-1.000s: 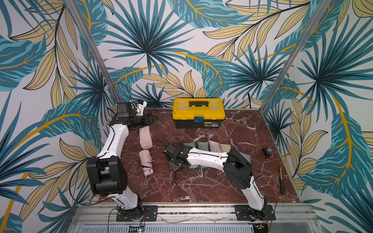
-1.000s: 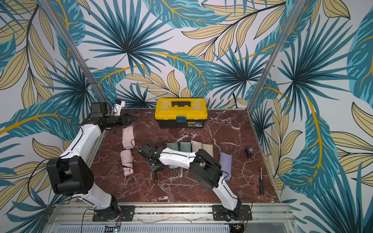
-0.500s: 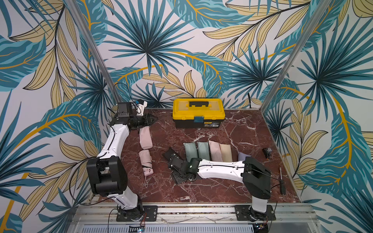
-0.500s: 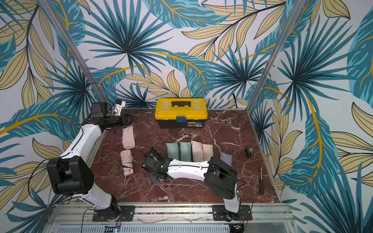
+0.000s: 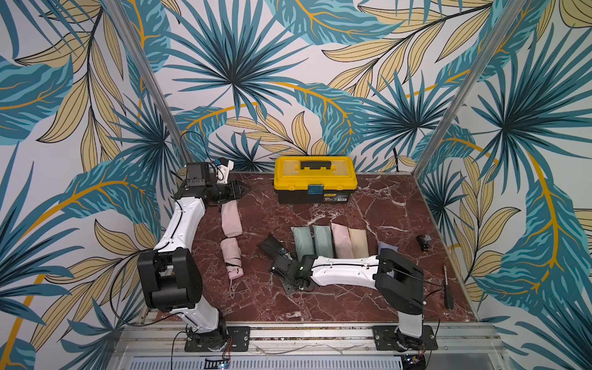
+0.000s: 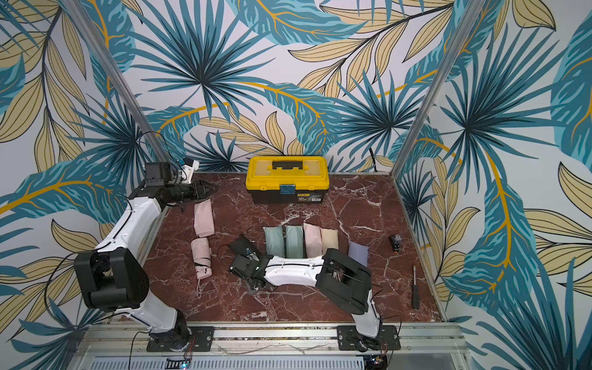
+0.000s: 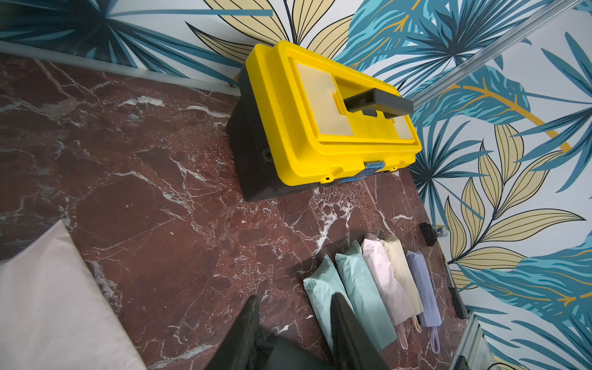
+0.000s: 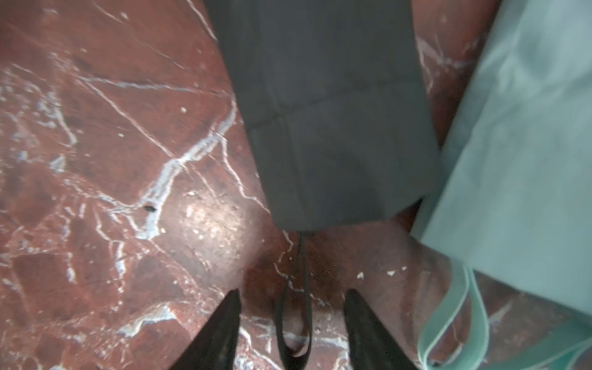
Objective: Take umbrellas out of sleeves
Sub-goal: Take out the umbrella from the umbrella sleeve.
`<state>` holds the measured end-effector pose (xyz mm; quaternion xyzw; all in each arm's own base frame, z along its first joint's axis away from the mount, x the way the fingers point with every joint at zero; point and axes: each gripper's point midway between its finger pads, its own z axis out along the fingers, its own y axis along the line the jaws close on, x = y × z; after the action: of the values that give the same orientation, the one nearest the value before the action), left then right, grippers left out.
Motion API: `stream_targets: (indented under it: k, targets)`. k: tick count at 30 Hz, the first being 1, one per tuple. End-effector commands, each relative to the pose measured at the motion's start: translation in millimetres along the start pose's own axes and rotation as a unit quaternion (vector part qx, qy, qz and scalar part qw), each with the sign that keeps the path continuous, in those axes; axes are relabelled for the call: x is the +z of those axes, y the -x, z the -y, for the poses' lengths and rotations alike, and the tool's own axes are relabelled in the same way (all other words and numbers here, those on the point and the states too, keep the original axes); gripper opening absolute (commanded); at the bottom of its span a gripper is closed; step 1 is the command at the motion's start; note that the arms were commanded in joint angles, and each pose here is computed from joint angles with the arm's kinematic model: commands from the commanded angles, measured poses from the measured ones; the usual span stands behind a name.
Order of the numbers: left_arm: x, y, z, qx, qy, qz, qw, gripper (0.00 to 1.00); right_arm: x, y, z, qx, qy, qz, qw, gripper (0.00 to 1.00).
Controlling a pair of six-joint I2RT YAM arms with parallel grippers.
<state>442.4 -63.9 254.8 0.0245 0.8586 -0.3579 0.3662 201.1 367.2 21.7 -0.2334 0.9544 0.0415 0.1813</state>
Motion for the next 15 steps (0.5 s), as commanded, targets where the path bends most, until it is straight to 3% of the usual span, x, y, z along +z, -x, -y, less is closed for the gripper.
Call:
stream_targets:
  k: [1,15]
  targets:
    - [-1,3,5,0.007,-0.009,0.006,1.000,0.38,11,-18,8,0.016,-0.010,-0.019,1.000,0.49]
    - [7,-5,-4,0.011,0.013,-0.003,1.000,0.38,17,-48,13,0.020,-0.022,-0.045,0.999,0.09]
